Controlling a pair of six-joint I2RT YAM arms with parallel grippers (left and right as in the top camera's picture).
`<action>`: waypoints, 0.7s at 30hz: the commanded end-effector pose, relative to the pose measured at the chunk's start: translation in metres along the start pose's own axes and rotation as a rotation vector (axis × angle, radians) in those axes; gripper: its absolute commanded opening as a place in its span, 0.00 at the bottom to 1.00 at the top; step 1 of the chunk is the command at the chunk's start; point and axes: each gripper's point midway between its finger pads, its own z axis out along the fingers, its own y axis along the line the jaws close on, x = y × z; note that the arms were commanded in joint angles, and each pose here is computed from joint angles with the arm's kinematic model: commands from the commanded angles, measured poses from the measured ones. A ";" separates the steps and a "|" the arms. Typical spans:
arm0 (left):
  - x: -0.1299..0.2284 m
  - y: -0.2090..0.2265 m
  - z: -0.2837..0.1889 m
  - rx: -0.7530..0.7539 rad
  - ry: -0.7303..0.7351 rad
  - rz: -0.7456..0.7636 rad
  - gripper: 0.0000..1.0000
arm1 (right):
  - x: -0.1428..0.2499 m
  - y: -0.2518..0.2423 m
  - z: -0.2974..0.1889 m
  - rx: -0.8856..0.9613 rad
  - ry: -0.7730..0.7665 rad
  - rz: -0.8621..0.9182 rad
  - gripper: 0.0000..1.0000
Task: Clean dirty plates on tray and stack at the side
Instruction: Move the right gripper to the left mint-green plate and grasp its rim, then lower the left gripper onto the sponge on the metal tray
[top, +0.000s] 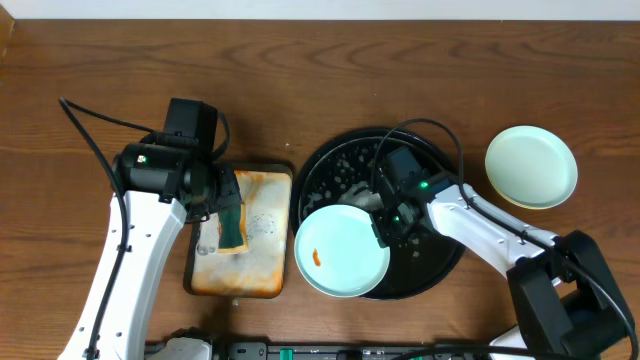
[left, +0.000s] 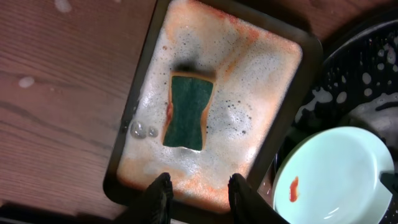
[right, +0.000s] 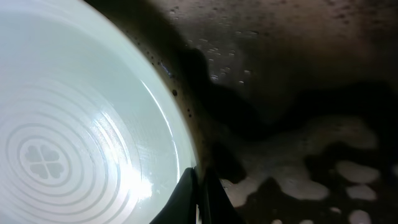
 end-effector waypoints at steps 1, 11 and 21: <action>0.000 0.002 -0.001 -0.001 -0.006 0.001 0.32 | -0.014 -0.036 -0.016 0.154 -0.078 0.076 0.01; 0.000 0.002 -0.001 -0.001 -0.007 0.001 0.32 | -0.047 -0.110 -0.090 0.430 -0.351 0.218 0.01; 0.011 0.006 0.016 -0.019 0.033 0.003 0.33 | -0.046 -0.113 -0.090 0.462 -0.328 0.142 0.01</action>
